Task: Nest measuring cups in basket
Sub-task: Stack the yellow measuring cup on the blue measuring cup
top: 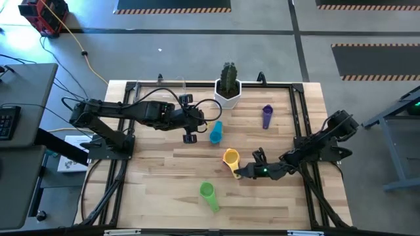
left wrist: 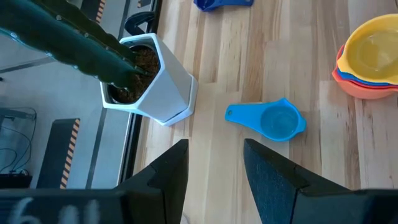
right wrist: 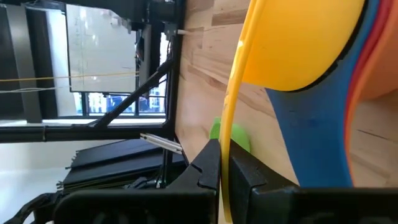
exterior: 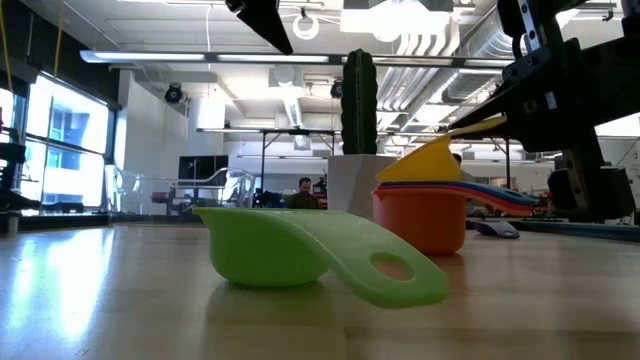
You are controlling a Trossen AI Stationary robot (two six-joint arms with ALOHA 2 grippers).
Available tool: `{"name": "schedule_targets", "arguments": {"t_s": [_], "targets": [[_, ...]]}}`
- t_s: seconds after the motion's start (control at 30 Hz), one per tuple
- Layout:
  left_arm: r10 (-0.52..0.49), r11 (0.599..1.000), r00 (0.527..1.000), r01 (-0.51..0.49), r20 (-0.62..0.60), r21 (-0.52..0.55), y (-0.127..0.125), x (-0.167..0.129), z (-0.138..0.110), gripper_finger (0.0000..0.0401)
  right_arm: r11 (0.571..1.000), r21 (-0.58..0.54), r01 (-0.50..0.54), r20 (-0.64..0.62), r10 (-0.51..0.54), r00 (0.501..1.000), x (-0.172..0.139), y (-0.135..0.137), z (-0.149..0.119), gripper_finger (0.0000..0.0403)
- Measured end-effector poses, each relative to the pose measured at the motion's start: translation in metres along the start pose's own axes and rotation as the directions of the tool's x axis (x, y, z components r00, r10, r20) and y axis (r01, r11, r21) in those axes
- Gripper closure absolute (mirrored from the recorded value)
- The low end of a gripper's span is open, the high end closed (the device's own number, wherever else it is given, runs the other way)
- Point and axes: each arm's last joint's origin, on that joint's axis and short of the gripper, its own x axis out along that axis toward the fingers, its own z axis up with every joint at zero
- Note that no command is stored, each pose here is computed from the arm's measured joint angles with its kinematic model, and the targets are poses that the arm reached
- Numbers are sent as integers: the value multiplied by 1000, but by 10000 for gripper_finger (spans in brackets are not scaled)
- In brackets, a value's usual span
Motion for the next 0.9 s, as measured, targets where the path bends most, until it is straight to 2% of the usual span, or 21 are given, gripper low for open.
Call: {"name": "schedule_targets", "arguments": {"t_s": [0.53,0.73,0.9], "targets": [[0,1000,1000,0,0,1,0,0,0,258,1000,2,7,-18,-7,1000,3,0,4,402],[0,1000,1000,0,0,1,0,0,0,258,999,31,10,-54,-8,999,2,0,3,402],[0,1000,1000,0,0,1,0,0,0,258,998,54,9,-34,-7,999,3,0,3,402]]}}
